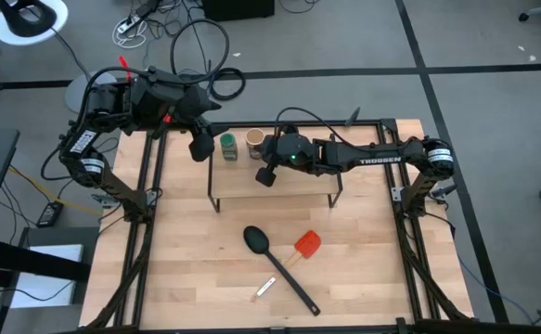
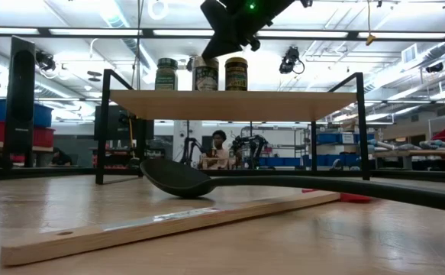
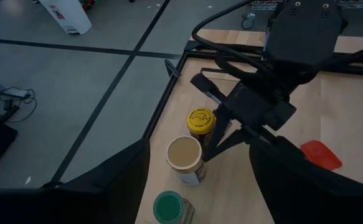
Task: Shelf spices
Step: Adjust the seasoning bottles on the shelf
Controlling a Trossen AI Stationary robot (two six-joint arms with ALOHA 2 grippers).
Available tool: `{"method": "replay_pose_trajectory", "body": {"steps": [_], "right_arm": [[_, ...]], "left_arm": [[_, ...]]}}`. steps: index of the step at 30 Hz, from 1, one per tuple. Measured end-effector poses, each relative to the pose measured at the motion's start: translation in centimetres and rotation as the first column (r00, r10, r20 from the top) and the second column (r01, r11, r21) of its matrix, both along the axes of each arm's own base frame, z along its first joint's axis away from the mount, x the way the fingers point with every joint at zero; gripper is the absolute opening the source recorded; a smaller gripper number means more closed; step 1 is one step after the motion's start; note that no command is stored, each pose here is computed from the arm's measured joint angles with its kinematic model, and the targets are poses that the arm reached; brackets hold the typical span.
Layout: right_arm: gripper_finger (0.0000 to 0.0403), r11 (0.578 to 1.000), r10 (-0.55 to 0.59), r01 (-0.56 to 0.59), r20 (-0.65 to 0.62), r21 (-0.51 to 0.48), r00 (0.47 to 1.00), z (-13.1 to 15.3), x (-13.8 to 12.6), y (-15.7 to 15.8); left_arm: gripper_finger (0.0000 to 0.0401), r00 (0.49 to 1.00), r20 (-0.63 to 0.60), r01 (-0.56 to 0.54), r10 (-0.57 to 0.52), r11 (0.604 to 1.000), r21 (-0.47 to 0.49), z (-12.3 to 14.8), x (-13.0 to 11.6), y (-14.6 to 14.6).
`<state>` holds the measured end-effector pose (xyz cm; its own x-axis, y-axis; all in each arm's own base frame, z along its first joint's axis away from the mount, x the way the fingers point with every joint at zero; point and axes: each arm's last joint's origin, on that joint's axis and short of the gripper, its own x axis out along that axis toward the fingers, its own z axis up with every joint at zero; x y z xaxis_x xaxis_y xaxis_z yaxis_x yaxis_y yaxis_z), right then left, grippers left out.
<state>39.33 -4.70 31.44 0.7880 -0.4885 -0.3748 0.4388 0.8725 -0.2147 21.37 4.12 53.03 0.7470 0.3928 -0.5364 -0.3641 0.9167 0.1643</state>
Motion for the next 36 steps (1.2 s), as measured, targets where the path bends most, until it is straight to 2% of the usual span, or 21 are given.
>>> {"method": "replay_pose_trajectory", "body": {"steps": [5,12,15,21,25,30,36], "right_arm": [[0.0,1.0,0.029,-0.029,0.012,0.005,1.0,0.1,0.1,-0.1],[0.0,0.984,0.176,-0.177,0.054,0.012,0.983,0.5,0.4,0.5],[0.0,0.979,0.204,-0.204,0.043,0.004,0.978,0.5,0.5,1.3],[0.0,0.995,0.087,-0.093,-0.121,-0.043,0.989,-0.7,-0.2,2.9],[0.0,0.996,0.016,-0.032,-0.187,-0.08,0.982,-1.2,-0.6,3.4],[0.0,0.991,-0.064,0.039,-0.207,-0.125,0.976,-1.3,-0.8,3.3],[0.0,0.988,-0.123,0.101,-0.201,-0.115,0.972,-1.5,-1.0,2.8]], "left_arm": [[0.028,1.0,0.0,0.0,0.0,1.0,0.0,0.0,0.0,0.0],[0.028,1.0,0.0,0.0,0.0,1.0,0.0,0.0,0.0,0.0],[0.028,1.0,0.0,0.0,0.0,1.0,0.0,0.0,0.0,0.0],[0.028,1.0,0.0,-0.001,0.001,1.0,0.0,0.0,0.0,0.0],[0.028,1.0,-0.001,0.0,0.0,1.0,0.001,0.0,0.0,0.0],[0.028,1.0,-0.001,0.0,0.0,1.0,0.001,0.0,0.0,0.0],[0.028,1.0,-0.001,0.0,0.0,1.0,0.0,0.0,0.0,0.0]]}}
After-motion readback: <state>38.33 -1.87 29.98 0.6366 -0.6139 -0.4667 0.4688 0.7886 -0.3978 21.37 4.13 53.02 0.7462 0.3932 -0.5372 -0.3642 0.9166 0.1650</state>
